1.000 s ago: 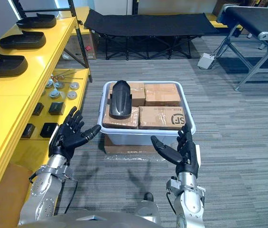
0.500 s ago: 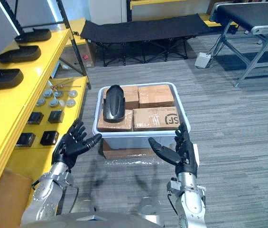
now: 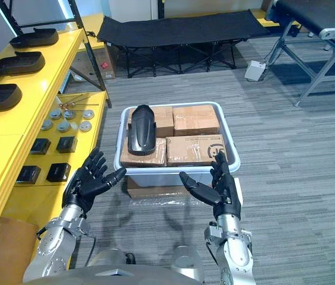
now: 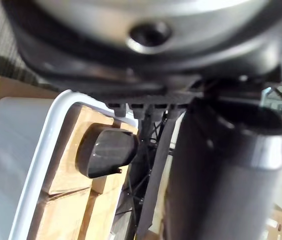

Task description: Walk over and take three plastic housings, then place them on the shelf

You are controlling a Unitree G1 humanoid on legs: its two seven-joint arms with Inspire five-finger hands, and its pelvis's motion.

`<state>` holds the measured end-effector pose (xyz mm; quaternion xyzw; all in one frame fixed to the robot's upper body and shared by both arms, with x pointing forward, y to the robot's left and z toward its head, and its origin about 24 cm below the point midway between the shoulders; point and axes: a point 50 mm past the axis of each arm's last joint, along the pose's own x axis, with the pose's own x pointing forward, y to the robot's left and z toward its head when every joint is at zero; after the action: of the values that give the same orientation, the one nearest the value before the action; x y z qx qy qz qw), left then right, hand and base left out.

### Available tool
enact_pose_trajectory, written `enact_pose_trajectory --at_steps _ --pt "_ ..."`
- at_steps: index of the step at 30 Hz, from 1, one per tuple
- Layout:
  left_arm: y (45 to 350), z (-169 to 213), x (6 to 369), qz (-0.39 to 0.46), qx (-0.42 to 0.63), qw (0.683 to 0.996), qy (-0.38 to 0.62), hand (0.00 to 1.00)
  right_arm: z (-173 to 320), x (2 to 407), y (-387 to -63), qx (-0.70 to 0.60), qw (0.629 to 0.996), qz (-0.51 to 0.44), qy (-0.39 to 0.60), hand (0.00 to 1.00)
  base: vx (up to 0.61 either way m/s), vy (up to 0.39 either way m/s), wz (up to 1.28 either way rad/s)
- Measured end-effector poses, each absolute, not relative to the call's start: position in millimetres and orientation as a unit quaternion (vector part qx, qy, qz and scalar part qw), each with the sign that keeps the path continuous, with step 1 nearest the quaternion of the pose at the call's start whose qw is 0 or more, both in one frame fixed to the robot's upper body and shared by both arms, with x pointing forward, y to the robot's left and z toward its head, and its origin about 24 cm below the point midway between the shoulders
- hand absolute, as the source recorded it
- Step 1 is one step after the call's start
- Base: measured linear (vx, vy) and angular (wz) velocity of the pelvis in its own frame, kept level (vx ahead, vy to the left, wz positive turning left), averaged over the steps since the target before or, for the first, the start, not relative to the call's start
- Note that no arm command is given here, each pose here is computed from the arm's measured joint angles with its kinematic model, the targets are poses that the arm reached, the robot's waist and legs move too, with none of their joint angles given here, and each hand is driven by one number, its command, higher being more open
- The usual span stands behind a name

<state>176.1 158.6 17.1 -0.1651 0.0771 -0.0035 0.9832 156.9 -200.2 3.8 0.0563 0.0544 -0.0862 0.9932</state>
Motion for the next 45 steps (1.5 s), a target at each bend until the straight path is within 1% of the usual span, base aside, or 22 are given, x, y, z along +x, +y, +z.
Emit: enact_pose_trajectory --at_steps 3,8,11,12,14,18,22,25,27,29,34,37,38,40,42,43,45 --pt "155.9 23.4 177.1 -0.02 -0.167 0.984 0.065 1.0 0.6 156.0 -189.3 0.065 0.992 -0.092 0.062 1.0 -0.01 0.055 0.29" --pt "154.8 27.8 177.1 -0.046 -0.158 0.985 0.056 1.0 0.1 156.3 -187.5 0.059 0.991 -0.104 0.063 1.0 0.05 0.095 0.17" --pt "158.0 35.8 183.4 -0.054 -0.159 0.985 0.038 1.0 2.5 162.6 -186.0 0.057 0.992 -0.097 0.053 1.0 0.04 0.056 -0.11" --pt "158.6 42.0 190.3 -0.06 -0.157 0.986 0.023 1.0 3.2 163.6 -185.5 0.058 0.993 -0.094 0.05 1.0 0.03 -0.008 -0.12" --pt "159.8 47.8 196.0 -0.063 -0.151 0.987 0.008 1.0 4.1 164.3 -184.7 0.058 0.994 -0.085 0.047 1.0 0.04 -0.071 -0.08" --pt "160.4 50.3 198.4 -0.061 -0.174 0.983 0.0 1.0 0.3 156.4 -184.4 0.058 0.994 -0.073 0.058 1.0 0.1 -0.331 0.14" --pt "142.8 24.3 194.1 -0.058 -0.213 0.974 0.053 1.0 9.5 164.2 -207.1 0.02 0.996 -0.08 0.044 1.0 0.1 -0.26 0.09" --pt "143.6 17.9 190.6 -0.044 -0.222 0.972 0.064 1.0 11.5 165.5 -215.8 0.026 0.996 -0.079 0.046 1.0 0.09 -0.193 0.05" --pt "144.3 13.3 184.7 -0.039 -0.223 0.971 0.074 1.0 11.4 159.6 -227.6 0.024 0.994 -0.091 0.049 1.0 0.08 -0.126 -0.02" --pt "145.7 14.3 183.0 -0.032 -0.223 0.972 0.063 1.0 15.6 158.0 -241.0 0.01 0.993 -0.107 0.042 1.0 0.05 -0.002 -0.03" --pt "154.5 19.3 184.6 -0.011 -0.197 0.98 0.036 1.0 6.5 161.0 -239.1 0.023 0.989 -0.137 0.054 1.0 0.03 0.082 0.05" --pt "160.1 22.1 188.0 0.034 -0.147 0.988 0.029 1.0 -8.1 174.8 -230.3 0.044 0.983 -0.162 0.072 1.0 -0.03 0.084 0.11" --pt "164.2 25.9 191.7 0.061 -0.115 0.991 0.018 1.0 -13.6 182.8 -225.7 0.036 0.982 -0.166 0.081 1.0 -0.06 0.059 0.24" --pt "172.9 34.1 199.7 0.093 -0.084 0.992 -0.003 1.0 -15.1 195.6 -222.3 0.041 0.98 -0.178 0.081 1.0 -0.11 0.027 0.42" --pt "182.5 44.4 206.4 0.115 -0.06 0.991 -0.029 1.0 -4.9 213.4 -223.7 0.045 0.978 -0.195 0.056 1.0 -0.15 0.0 0.61" --pt "190.3 52.7 208.2 0.125 -0.033 0.99 -0.049 1.0 16.0 237.2 -232.1 0.05 0.975 -0.217 0.012 1.0 -0.14 -0.006 0.49" --pt "194.6 55.3 209.8 0.125 -0.02 0.991 -0.053 1.0 35.6 254.3 -243.9 0.044 0.97 -0.236 -0.023 1.0 -0.11 0.002 0.34"
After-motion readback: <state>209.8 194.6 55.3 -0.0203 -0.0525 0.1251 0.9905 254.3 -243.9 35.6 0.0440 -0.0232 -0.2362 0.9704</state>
